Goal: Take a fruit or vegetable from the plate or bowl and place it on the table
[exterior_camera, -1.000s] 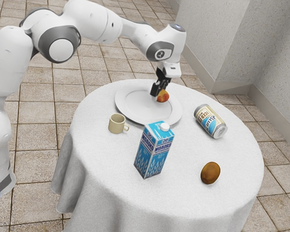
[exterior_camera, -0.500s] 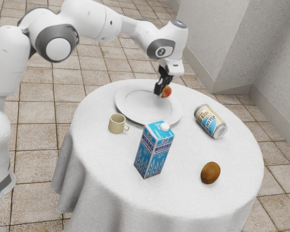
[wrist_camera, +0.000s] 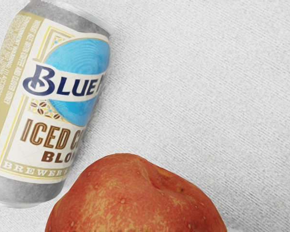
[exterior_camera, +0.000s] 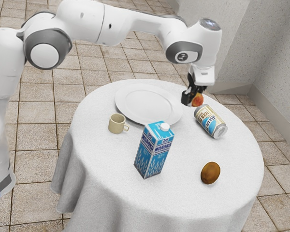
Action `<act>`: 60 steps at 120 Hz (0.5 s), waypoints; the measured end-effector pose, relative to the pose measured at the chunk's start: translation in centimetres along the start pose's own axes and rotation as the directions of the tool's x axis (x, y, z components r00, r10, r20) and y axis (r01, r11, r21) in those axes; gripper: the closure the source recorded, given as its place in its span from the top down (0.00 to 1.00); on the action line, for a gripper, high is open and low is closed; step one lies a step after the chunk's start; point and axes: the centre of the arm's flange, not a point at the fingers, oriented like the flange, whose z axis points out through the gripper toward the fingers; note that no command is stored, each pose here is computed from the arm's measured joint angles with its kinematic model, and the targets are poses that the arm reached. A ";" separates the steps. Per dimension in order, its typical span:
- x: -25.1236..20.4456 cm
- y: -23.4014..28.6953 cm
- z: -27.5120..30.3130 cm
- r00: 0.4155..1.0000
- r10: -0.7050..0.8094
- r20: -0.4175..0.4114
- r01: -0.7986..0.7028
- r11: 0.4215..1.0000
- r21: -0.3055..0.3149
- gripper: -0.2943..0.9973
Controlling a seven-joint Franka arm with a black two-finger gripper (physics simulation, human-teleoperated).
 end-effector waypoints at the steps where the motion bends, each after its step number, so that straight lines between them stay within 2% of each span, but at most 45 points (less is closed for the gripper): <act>1: 0.3 0.2 0.1 1.000 0.004 0.000 -0.004 1.000 -0.002 0.42; 14: 3.4 2.2 2.4 0.999 0.040 0.015 -0.040 0.998 -0.040 0.42; 33: 4.9 3.5 6.5 0.998 0.046 0.049 -0.041 0.994 -0.101 0.41; 48: 7.4 5.9 8.3 0.996 0.073 0.045 -0.066 0.987 -0.143 0.41; 60: 7.5 6.2 9.3 0.997 0.061 0.052 -0.052 0.985 -0.164 0.58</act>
